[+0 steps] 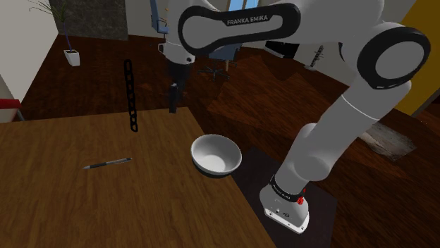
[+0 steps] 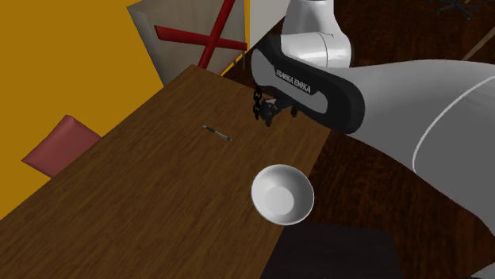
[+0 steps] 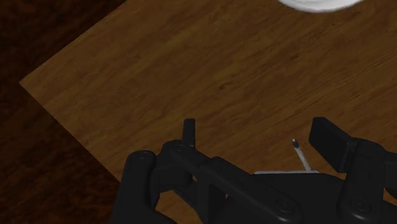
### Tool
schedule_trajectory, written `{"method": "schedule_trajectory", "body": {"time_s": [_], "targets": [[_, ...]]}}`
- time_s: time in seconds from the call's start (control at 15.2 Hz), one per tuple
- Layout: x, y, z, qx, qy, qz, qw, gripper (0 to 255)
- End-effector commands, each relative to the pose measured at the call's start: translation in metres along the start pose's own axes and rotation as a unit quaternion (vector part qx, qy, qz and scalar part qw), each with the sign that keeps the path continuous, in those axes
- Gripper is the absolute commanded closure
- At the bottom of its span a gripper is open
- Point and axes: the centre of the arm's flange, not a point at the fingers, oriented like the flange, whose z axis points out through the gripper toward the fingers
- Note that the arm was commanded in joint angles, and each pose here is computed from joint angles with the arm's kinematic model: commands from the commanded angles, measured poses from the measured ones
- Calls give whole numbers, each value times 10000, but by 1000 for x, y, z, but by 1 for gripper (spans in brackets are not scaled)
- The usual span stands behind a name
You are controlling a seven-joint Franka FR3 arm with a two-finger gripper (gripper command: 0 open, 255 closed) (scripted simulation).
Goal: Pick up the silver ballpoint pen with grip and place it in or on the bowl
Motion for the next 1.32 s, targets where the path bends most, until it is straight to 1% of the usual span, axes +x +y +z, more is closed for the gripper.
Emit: {"method": "schedule_trajectory", "body": {"time_s": [0.0,0.26,0.53,0.66,0.86,0.99,1.19,1.25], "targets": [[26,-12,12,18,-11,-283,9996,0],[65,-37,38,45,-45,-830,9965,0],[102,-66,64,73,-79,-1374,9905,0],[119,-81,77,86,-96,-1645,9863,0],[142,-107,96,106,-121,-2048,9787,0],[157,-125,109,119,-138,-2315,9727,0],[176,-154,129,139,-162,-2713,9623,0],[177,-154,129,139,-163,-2715,9622,0]]}}
